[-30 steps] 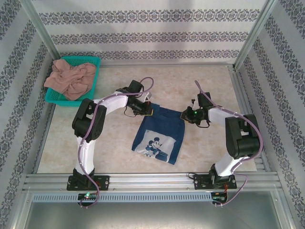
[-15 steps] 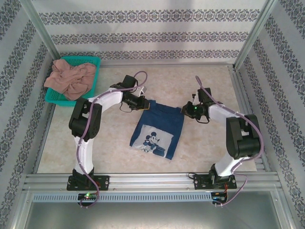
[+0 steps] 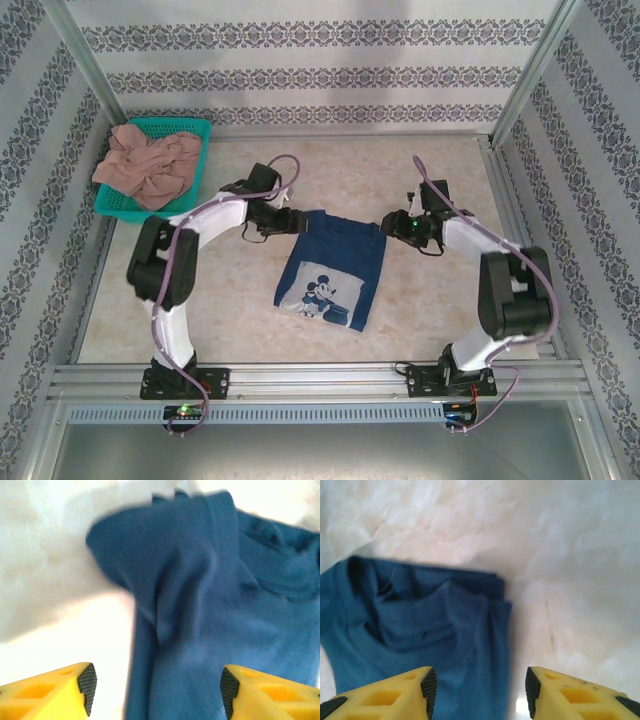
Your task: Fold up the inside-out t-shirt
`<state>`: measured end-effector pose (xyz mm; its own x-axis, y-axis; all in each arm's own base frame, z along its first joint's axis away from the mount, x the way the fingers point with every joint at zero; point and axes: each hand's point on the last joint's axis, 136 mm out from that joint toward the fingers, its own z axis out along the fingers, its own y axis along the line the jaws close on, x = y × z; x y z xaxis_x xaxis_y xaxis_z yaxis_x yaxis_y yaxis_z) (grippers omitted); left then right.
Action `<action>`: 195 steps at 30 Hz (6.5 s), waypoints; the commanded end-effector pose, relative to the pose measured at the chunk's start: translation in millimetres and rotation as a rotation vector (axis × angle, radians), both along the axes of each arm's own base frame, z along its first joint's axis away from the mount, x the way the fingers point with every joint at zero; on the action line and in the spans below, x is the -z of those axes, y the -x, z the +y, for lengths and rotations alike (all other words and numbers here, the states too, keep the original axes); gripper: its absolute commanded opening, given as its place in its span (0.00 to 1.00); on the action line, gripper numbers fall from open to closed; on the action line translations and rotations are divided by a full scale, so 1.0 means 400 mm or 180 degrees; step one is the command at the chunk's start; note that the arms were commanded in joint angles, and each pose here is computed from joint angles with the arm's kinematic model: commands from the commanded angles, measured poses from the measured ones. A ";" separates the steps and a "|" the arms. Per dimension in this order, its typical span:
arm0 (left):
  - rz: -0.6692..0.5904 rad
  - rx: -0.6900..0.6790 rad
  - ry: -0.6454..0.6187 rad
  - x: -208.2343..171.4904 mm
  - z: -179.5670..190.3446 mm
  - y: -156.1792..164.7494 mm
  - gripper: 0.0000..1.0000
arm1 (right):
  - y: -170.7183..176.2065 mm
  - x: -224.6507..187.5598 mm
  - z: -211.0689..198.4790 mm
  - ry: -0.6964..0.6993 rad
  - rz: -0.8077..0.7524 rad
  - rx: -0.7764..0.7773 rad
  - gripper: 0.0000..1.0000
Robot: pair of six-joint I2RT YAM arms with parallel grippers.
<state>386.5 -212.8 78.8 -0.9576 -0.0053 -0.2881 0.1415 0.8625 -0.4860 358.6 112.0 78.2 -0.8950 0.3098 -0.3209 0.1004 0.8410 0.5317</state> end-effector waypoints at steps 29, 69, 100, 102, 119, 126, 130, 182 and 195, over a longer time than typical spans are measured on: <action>0.0144 -0.0364 0.0276 0.008 0.011 0.138 0.82 | -0.087 0.006 0.133 0.0473 -0.0030 -0.1012 0.72; 0.0149 -0.0052 0.0407 0.171 -0.045 -0.023 0.00 | -0.159 0.114 0.272 -0.0144 0.0167 -0.1276 0.01; -0.1229 0.0408 0.1033 -0.249 -0.086 0.070 0.00 | 0.021 -0.277 0.250 -0.0639 -0.1665 -0.0989 0.00; -0.1138 0.0426 0.1017 -0.206 -0.102 0.155 0.00 | 0.110 -0.213 0.248 -0.0613 -0.1502 -0.0942 0.00; -0.0672 0.0217 0.0488 0.018 -0.076 0.098 0.02 | 0.085 -0.012 0.189 0.0027 -0.0688 -0.0675 0.00; -0.0602 0.0205 0.0264 0.085 -0.068 -0.005 0.26 | -0.010 0.088 0.173 0.0368 -0.0288 -0.0717 0.11; -0.0564 0.0070 0.0104 0.102 -0.050 -0.046 0.47 | -0.044 0.121 0.146 0.0470 0.0010 -0.0691 0.29; -0.0529 0.0537 0.0588 -0.008 -0.165 0.092 0.59 | 0.002 0.042 0.055 -0.0057 0.0245 -0.0300 0.68; -0.0535 0.0376 0.0486 0.011 -0.148 0.080 0.64 | -0.042 0.137 0.179 -0.0281 0.0434 -0.0457 0.67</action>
<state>348.9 -278.0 55.4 -0.9096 0.0734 -0.4089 0.3262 0.7356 -0.5936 371.1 167.6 31.9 -0.9597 0.2024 -0.1948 0.0589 0.8231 0.5648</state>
